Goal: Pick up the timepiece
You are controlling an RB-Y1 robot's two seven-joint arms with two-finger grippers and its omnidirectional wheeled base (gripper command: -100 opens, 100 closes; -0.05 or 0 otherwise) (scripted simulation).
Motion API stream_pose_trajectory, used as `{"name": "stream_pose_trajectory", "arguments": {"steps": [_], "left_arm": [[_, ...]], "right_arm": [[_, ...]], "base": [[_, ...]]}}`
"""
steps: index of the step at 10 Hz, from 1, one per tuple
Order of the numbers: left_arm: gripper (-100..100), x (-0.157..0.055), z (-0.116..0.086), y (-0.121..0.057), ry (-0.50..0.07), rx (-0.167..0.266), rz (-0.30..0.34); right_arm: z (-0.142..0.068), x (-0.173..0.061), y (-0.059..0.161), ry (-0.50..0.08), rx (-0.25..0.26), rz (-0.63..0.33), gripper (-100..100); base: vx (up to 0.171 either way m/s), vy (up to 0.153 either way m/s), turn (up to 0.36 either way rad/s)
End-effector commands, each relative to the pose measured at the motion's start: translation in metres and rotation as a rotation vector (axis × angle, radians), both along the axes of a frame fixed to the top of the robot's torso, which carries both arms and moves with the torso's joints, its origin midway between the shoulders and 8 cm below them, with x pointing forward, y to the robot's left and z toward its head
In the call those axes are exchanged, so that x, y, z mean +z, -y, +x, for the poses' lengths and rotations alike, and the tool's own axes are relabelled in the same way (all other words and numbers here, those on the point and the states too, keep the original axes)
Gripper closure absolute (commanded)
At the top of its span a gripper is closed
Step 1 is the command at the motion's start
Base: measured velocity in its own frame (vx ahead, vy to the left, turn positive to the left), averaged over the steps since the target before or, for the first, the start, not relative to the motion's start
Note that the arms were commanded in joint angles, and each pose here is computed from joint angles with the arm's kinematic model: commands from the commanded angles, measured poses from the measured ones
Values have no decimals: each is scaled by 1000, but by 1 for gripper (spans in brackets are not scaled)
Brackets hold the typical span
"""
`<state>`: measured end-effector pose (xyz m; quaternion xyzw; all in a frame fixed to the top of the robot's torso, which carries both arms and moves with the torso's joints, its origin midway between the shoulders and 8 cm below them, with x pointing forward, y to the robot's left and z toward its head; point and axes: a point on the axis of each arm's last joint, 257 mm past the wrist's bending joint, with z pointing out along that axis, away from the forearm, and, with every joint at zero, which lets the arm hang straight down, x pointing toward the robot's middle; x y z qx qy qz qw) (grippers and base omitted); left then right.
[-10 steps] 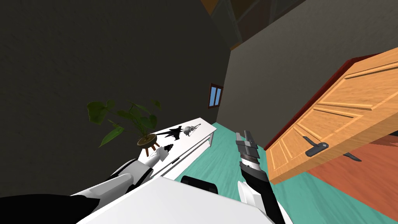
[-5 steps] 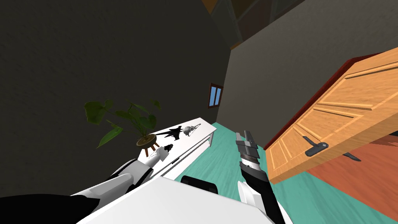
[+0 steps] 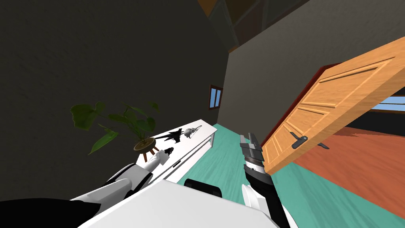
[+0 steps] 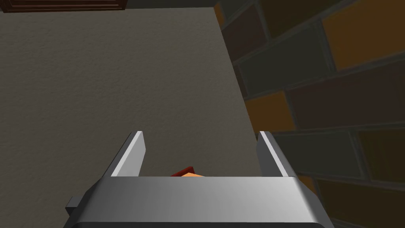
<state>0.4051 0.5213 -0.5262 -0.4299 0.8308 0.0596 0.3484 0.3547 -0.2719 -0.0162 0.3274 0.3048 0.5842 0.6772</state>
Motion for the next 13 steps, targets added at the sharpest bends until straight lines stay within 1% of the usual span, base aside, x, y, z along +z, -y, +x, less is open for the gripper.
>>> {"name": "stream_pose_trajectory", "arguments": {"steps": [1,2,4,5,6,7,8,9,10,11,12,13], "left_arm": [[100,3,-20,-26,-3,64,0],[100,2,-20,-27,-4,65,0],[100,6,-39,-51,-3,124,0],[100,6,-39,-51,-3,124,0],[100,11,-58,-75,-2,181,1],[100,12,-54,-73,4,177,0],[100,11,-58,-75,-2,181,1],[100,16,-77,-97,-1,236,2],[100,10,-90,-102,-26,254,7],[100,10,-91,-102,-27,254,7],[100,15,-79,-98,-6,240,3],[100,16,-77,-97,-1,236,2]], "right_arm": [[0,0,0,0,0,0,0],[0,0,0,0,0,0,0],[0,0,0,0,0,0,0],[0,0,0,0,0,0,0],[0,0,0,0,0,0,0],[0,0,0,0,0,0,0],[0,0,0,0,0,0,0],[0,0,0,0,0,0,0],[0,0,0,0,0,0,0],[0,0,0,0,0,0,0],[0,0,0,0,0,0,0],[0,0,0,0,0,0,0]], "base": [[-70,-19,-342],[-81,-10,-208],[-69,-15,-263],[-61,-15,-123],[-82,-28,-389],[-71,-21,-215],[-22,-10,13],[-62,-33,-289],[-68,-29,-260],[-28,-12,-41],[-7,-2,35],[3,2,12]]}}
